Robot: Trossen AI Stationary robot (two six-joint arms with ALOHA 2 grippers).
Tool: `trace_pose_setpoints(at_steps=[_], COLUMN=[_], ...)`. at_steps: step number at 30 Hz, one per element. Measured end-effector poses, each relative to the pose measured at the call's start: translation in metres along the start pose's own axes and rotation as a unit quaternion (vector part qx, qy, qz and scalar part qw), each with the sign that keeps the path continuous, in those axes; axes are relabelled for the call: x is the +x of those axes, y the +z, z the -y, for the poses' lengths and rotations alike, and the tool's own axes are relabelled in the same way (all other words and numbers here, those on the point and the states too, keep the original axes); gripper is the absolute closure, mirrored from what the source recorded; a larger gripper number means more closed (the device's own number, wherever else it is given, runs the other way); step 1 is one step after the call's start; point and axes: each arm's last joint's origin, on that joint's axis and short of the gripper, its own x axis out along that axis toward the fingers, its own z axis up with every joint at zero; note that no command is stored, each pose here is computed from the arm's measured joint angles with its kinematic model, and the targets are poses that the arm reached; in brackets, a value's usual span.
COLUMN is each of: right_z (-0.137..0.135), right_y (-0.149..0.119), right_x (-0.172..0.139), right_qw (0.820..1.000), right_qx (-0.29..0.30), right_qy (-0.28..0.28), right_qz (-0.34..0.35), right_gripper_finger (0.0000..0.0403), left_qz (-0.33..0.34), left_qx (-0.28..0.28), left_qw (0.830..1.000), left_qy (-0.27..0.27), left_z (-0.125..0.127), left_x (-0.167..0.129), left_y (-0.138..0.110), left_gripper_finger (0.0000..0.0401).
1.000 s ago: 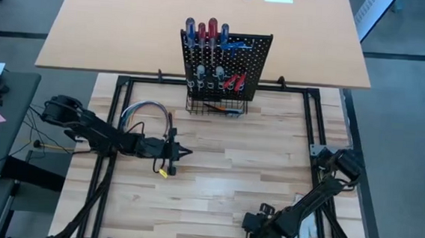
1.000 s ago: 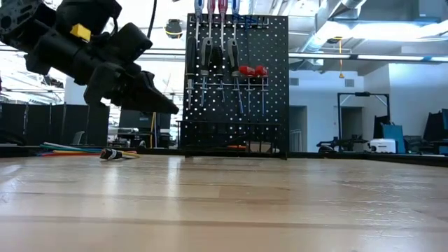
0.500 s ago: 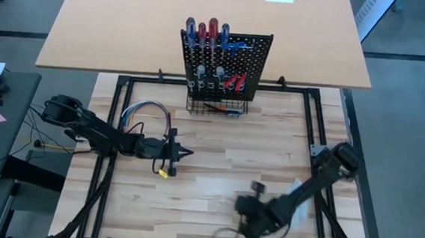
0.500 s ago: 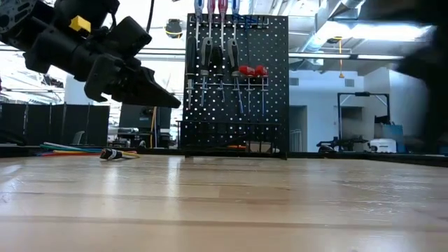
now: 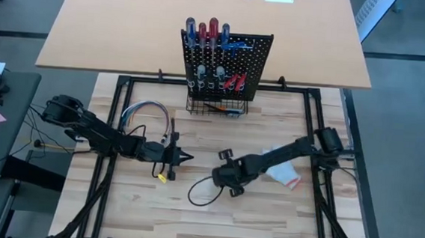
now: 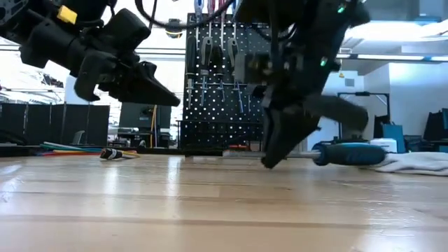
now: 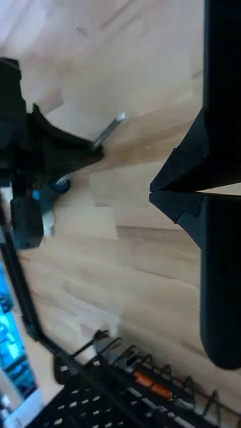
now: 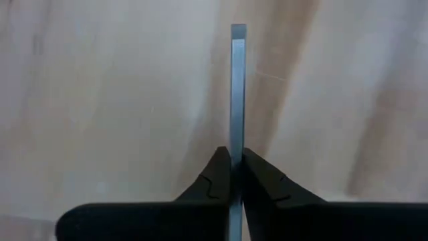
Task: Hang tools onto peg board
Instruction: Hang the dark blue screwdriver on the pegboard
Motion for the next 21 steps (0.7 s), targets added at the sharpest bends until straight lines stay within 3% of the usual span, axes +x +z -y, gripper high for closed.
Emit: trace_pose_setpoints(at_steps=[4,10,16,21], right_z=[0.013,0.015,0.015,0.01], right_y=[-0.001,0.0,0.002,-0.008], right_x=[0.011,0.006,-0.025,-0.056], right_qw=[1.0,0.999,0.998,0.994], right_qx=[0.006,0.04,0.054,0.112], right_qy=[-0.002,-0.004,-0.007,-0.006], right_qz=[0.004,0.01,0.03,-0.001], right_gripper_finger=[0.0361,0.0327,0.0276,0.0261], left_qz=[-0.014,-0.011,-0.027,-0.059], left_qx=[-0.019,-0.044,-0.006,0.021], left_qw=[1.0,0.999,0.999,0.997], left_qy=[-0.001,-0.006,-0.026,-0.039], left_z=[0.001,0.005,0.024,0.042], left_x=[0.002,0.009,0.039,0.074], left_y=[-0.004,-0.008,-0.001,0.012], left_gripper_finger=[0.0379,0.0313,0.0261,0.0253])
